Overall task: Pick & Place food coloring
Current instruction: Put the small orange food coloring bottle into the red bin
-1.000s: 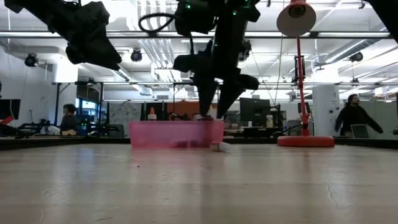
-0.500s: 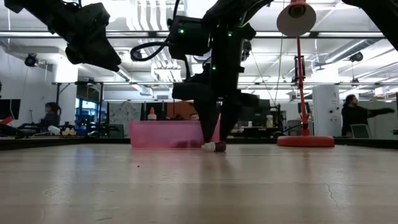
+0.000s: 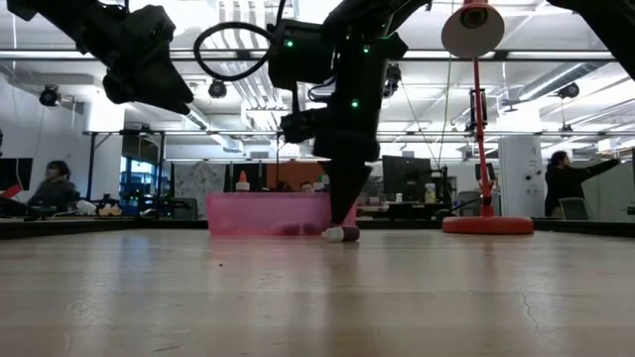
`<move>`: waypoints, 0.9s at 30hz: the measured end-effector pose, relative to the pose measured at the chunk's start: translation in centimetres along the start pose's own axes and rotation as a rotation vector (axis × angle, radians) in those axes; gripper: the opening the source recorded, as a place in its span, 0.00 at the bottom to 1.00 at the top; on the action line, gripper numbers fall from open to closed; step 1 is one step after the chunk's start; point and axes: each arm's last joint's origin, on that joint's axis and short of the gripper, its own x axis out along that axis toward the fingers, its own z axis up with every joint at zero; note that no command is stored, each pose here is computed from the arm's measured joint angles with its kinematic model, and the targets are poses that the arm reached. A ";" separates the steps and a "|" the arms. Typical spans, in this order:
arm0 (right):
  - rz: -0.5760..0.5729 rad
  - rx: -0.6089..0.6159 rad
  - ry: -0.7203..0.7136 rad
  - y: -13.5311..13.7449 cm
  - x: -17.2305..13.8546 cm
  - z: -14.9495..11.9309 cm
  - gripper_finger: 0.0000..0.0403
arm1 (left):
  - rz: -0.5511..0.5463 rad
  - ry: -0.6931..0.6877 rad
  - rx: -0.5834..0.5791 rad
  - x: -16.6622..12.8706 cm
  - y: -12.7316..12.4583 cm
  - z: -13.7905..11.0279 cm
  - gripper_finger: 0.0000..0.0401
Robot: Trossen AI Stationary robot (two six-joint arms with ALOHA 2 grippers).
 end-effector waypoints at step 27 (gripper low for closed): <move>0.090 -0.434 0.002 -2.2 2.6 0.3 0.48 | 0.010 -0.006 -0.058 0.0 0.0 0.0 0.37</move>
